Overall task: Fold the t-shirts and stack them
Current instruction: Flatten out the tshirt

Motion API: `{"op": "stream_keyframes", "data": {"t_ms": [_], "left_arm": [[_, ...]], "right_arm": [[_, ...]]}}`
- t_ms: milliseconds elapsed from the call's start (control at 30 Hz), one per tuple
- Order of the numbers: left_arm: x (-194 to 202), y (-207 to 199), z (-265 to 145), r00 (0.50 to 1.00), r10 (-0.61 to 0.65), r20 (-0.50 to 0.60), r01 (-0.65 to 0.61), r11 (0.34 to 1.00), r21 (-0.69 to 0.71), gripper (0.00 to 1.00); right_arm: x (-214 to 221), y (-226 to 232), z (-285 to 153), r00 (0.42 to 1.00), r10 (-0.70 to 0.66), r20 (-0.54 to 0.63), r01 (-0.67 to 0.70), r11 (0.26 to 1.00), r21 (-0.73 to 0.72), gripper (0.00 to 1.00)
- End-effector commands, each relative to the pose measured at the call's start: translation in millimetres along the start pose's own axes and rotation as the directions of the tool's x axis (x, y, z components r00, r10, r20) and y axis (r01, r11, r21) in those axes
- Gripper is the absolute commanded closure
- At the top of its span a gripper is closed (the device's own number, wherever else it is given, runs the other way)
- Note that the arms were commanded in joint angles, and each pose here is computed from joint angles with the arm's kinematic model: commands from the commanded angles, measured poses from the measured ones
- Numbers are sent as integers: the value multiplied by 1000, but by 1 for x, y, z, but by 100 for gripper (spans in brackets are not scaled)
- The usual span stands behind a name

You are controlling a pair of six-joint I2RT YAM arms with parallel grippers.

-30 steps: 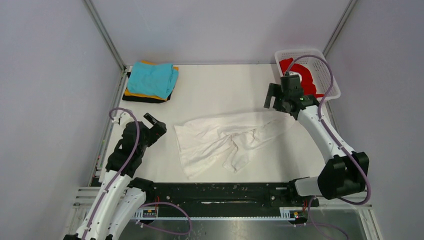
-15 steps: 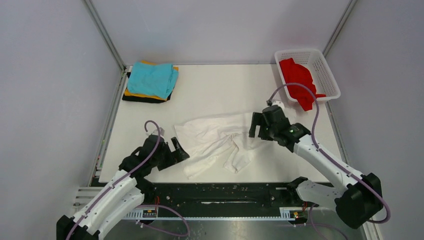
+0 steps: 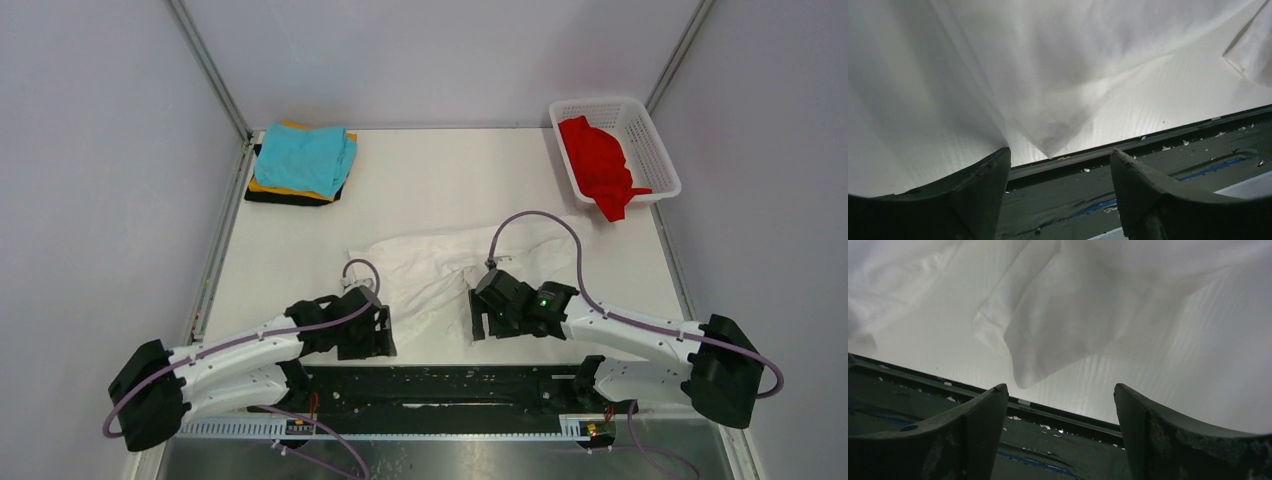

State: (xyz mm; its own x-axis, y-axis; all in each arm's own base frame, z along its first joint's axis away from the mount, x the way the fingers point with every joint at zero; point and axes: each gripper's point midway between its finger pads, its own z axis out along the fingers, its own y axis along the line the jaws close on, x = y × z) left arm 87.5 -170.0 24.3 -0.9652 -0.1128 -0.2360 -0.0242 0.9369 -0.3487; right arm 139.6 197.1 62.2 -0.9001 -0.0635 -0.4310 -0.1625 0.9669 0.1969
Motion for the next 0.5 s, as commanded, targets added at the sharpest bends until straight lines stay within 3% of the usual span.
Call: {"op": "stream_keyframes", "data": {"t_ms": [0,133,300,333,367,467], "left_arm": [[-1,-11,14,1000,-6,10,6,1000,-22,28],[-3,-7,29,999,-30,21,32,997,-72,40],[-14,0,37,996,-36,80,47,990,-136,72],[-18,0,37,995,-35,96,48,989,-142,81],[-21,-2,37,994,-27,107,43,988,-146,97],[-32,-3,31,990,1,143,24,985,-169,100]], "right_arm": [[27,21,8,999,-26,-48,22,997,-79,16],[31,29,20,999,-37,-40,33,995,-97,18],[22,22,38,999,-27,16,28,999,-29,23],[20,17,42,999,-25,34,25,1000,-2,28],[18,13,44,998,-21,52,19,1000,24,34],[14,-3,44,996,-18,90,10,996,91,63]]}}
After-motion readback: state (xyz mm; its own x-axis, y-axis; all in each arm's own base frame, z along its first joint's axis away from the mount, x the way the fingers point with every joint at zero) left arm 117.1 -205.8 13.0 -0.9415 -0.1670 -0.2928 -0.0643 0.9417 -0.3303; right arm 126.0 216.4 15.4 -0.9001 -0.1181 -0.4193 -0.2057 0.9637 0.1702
